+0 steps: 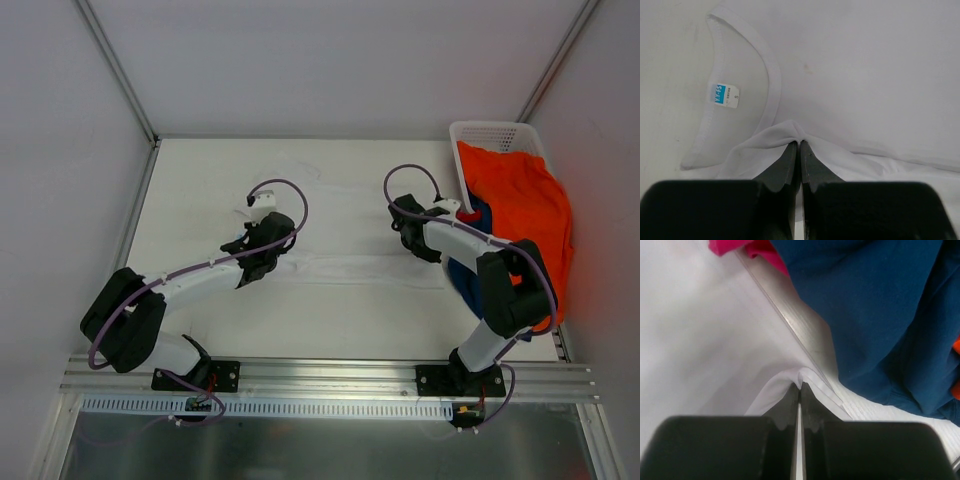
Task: Fold and stack the t-shirts
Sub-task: Fold the flattened tshirt in 1/3 of the way
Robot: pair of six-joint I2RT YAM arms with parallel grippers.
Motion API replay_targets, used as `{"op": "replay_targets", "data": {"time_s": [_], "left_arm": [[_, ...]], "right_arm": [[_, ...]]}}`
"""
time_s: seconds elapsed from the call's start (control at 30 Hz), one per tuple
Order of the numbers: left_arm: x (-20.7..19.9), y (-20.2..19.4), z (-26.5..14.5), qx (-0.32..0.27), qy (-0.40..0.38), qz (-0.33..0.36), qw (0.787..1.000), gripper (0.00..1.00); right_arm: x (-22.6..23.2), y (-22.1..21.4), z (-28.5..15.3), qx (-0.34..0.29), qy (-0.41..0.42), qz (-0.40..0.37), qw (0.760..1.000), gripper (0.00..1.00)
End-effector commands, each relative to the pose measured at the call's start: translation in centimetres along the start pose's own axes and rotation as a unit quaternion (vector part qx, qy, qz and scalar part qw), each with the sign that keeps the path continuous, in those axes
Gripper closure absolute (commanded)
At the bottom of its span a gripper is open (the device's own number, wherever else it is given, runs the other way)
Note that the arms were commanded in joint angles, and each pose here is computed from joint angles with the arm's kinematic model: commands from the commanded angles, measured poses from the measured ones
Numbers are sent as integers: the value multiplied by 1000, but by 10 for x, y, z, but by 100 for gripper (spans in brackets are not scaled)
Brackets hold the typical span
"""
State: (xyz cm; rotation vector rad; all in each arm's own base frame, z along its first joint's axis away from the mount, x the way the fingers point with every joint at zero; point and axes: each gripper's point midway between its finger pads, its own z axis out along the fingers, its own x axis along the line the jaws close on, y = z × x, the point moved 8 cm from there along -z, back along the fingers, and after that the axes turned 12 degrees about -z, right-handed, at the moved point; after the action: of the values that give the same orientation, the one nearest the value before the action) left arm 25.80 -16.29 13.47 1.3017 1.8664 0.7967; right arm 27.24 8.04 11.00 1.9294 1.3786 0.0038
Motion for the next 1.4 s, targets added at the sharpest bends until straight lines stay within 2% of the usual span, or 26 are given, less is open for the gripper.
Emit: {"op": "replay_targets", "data": {"time_s": [0.0, 0.4, 0.43, 0.47, 0.5, 0.53, 0.57, 0.6, 0.63, 0.93, 1.1, 1.17, 1.27, 1.3, 1.33, 1.37], "left_arm": [[-11, 24, 0, -34, -15, -14, 999, 100], [-20, 55, 9, -60, -14, -15, 998, 100], [-19, 55, 14, -56, -10, -14, 998, 100], [-21, 57, 16, -55, -12, -16, 998, 100], [-21, 57, 19, -52, -12, -14, 998, 96], [-22, 57, 25, -43, -12, -14, 999, 87], [-21, 56, 29, -38, -10, -12, 999, 41], [-20, 55, 32, -34, -9, -12, 999, 18], [-18, 53, 39, -29, -1, -12, 1000, 2], [-16, 56, 59, -21, 17, -11, 1000, 1], [-23, 73, 42, -29, -22, -22, 999, 1], [-23, 82, 30, -37, -39, -32, 998, 1], [-17, 83, 16, -35, -51, -38, 997, 1], [-15, 82, 12, -34, -52, -41, 997, 1], [-8, 79, 4, -31, -55, -42, 997, 1], [-5, 78, 0, -30, -57, -46, 997, 1]], "right_arm": [[-1, 18, -1, -22, -13, 26, 999, 99], [13, 26, 12, -8, -17, 27, 999, 99], [14, 27, 13, -8, -17, 28, 999, 91], [14, 27, 15, -4, -19, 28, 999, 74], [15, 27, 16, -4, -19, 27, 999, 44], [15, 28, 16, -4, -21, 27, 999, 1], [15, 28, 17, -5, -22, 26, 999, 0], [15, 28, 17, -6, -24, 26, 999, 0], [14, 28, 17, -7, -26, 27, 999, 1], [0, 39, 5, -33, -34, 47, 998, 1], [-13, 50, -20, -55, -22, 56, 997, 1], [-21, 59, -41, -83, -14, 48, 995, 0], [-15, 66, -71, -116, 51, 28, 991, 1], [-11, 66, -77, -123, 80, -8, 989, 0], [8, 67, -90, -125, 158, -21, 979, 1], [16, 67, -97, -124, 199, -38, 971, 0]]}}
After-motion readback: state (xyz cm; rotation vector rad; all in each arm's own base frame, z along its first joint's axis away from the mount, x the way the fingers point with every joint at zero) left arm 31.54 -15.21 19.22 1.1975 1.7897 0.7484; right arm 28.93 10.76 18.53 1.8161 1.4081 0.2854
